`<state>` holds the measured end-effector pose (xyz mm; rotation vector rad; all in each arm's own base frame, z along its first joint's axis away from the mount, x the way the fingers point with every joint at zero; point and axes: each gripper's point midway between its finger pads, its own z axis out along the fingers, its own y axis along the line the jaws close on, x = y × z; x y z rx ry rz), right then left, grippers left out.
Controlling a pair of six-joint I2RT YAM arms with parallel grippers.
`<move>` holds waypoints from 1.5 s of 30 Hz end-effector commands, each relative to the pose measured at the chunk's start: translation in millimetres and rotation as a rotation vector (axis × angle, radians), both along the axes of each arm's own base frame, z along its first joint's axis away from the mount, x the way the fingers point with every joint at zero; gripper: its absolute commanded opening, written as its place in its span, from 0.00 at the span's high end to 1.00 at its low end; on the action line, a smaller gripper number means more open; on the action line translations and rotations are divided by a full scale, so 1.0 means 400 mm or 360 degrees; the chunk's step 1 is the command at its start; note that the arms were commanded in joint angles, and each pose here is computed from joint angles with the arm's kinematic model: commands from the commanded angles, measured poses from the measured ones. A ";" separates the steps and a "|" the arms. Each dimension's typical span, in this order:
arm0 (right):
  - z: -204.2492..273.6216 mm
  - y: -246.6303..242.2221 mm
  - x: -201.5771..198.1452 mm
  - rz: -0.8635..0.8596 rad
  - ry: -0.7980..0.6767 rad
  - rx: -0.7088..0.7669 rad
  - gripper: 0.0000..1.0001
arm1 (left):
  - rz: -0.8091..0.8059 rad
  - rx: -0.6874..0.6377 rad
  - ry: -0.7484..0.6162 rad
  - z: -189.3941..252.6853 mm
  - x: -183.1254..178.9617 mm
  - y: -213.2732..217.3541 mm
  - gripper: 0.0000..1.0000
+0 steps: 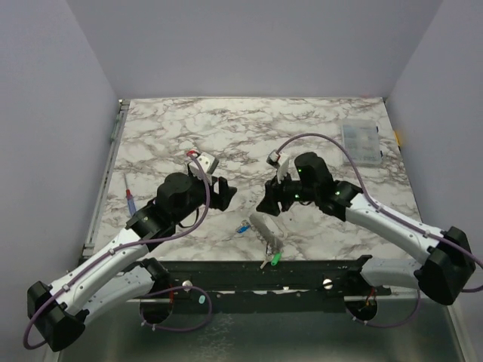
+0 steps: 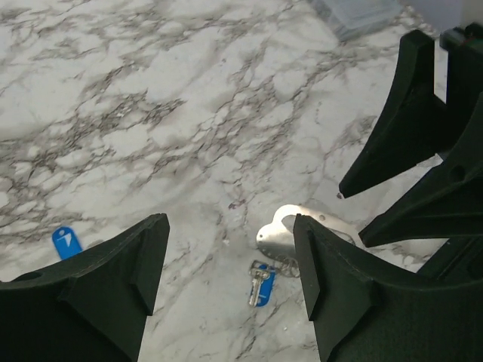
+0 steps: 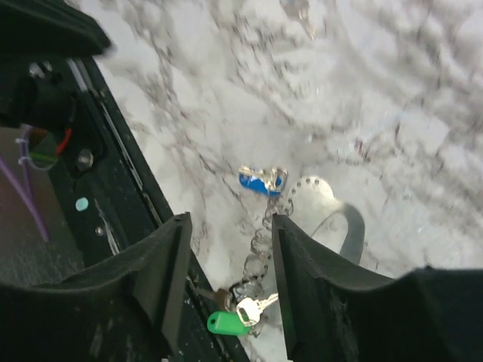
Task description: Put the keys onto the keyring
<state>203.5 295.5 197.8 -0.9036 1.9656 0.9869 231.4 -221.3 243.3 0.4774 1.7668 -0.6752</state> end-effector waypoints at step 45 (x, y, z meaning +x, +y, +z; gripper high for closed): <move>-0.371 0.013 -0.054 0.0826 -0.0436 -0.0328 0.55 | 0.0552 0.0354 -0.0188 -0.058 0.056 0.219 0.44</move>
